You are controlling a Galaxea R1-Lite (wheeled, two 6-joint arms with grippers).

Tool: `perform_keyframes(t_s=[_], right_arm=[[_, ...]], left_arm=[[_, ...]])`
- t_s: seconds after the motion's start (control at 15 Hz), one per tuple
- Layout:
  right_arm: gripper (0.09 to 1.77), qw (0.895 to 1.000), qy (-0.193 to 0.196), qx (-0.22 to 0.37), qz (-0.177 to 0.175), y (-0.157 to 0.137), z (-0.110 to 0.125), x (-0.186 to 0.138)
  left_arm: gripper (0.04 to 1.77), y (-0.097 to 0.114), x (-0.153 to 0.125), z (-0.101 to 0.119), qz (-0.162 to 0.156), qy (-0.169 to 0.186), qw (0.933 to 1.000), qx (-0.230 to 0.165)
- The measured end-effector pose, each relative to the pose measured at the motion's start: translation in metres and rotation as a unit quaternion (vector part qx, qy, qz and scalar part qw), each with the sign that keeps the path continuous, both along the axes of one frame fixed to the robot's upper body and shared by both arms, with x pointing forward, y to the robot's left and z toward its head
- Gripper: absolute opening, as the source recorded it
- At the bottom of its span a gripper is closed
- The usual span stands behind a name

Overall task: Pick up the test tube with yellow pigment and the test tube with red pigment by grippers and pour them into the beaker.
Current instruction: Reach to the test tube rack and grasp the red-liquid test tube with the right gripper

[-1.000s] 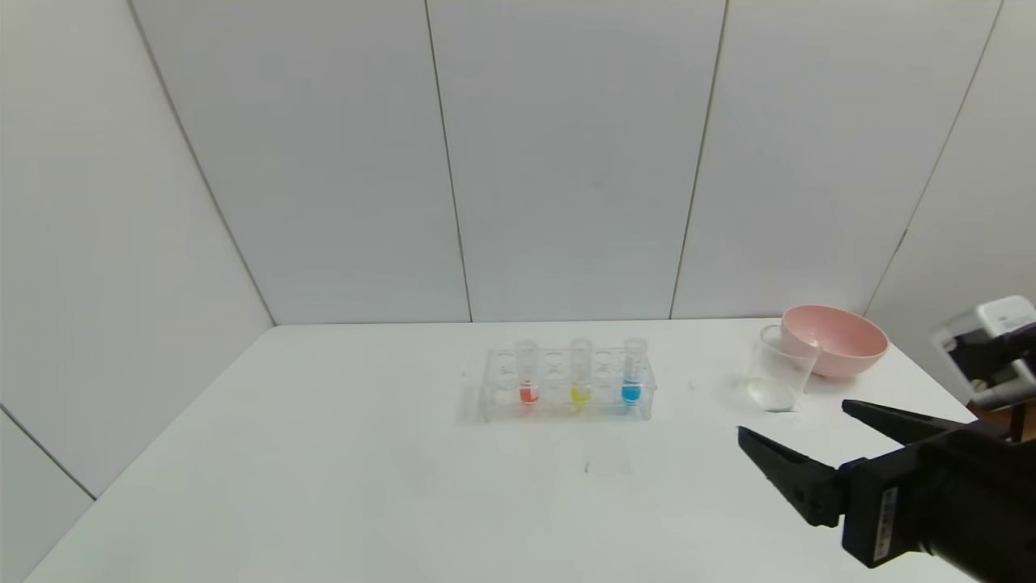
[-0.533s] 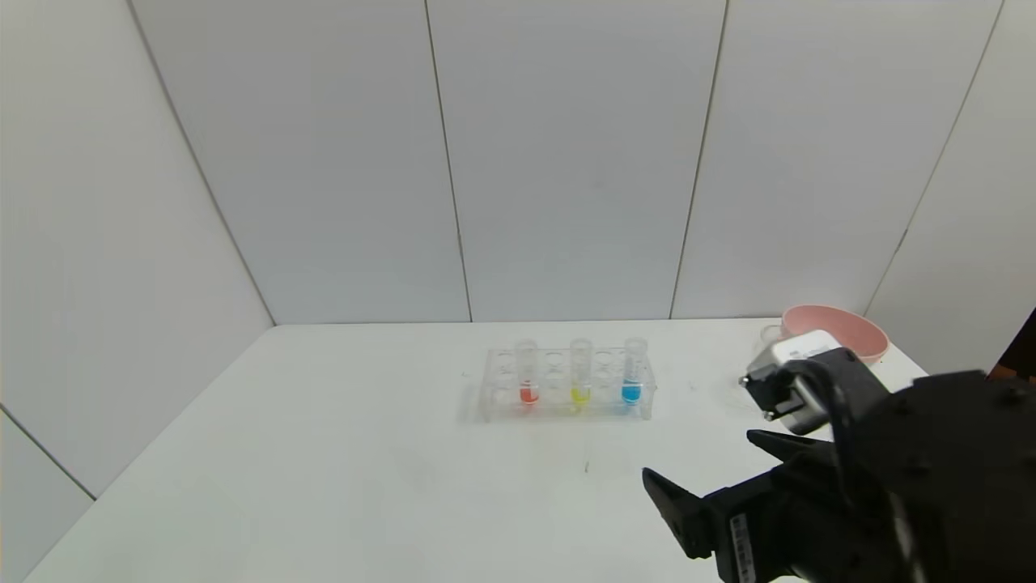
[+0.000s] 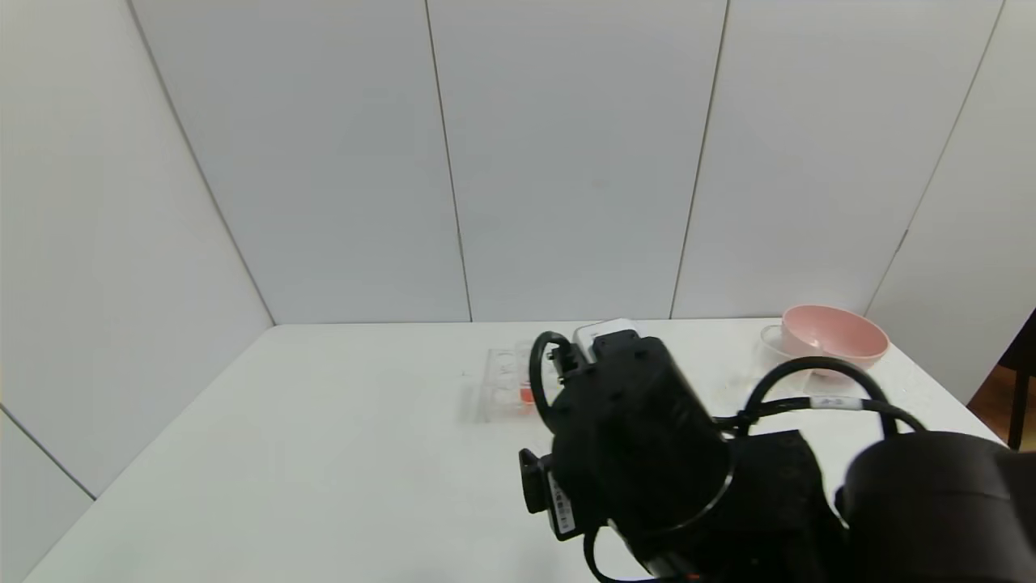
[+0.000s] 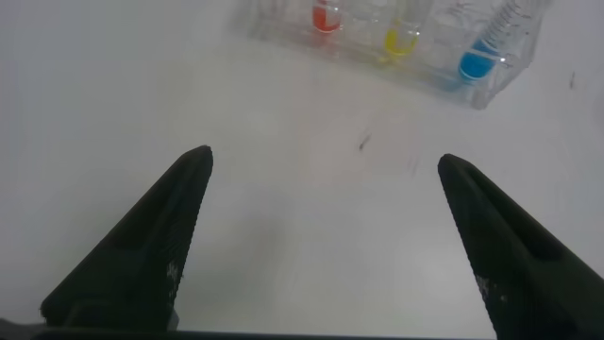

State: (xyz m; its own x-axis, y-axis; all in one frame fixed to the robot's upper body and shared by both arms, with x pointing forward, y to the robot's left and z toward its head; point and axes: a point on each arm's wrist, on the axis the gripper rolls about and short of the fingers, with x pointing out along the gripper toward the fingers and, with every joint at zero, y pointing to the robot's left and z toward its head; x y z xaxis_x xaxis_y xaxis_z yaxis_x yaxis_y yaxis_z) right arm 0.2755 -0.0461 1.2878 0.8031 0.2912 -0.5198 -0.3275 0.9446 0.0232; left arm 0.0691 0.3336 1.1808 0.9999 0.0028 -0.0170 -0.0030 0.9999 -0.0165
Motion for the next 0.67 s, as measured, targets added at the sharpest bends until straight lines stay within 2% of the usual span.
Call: perform_keyframes(t_s=[0.33, 0.67], right_arm=[[1.71, 1.000, -0.009, -0.005, -0.027, 0.046, -0.023, 0.028], [1.71, 0.998, -0.001, -0.020, -0.054, 0.074, -0.035, 0.057]], left_arm=[[1.72, 0.000, 0.000, 0.000, 0.000, 0.000, 1.0000, 0.000], [1.72, 0.000, 0.000, 0.000, 0.000, 0.000, 1.0000, 0.000]])
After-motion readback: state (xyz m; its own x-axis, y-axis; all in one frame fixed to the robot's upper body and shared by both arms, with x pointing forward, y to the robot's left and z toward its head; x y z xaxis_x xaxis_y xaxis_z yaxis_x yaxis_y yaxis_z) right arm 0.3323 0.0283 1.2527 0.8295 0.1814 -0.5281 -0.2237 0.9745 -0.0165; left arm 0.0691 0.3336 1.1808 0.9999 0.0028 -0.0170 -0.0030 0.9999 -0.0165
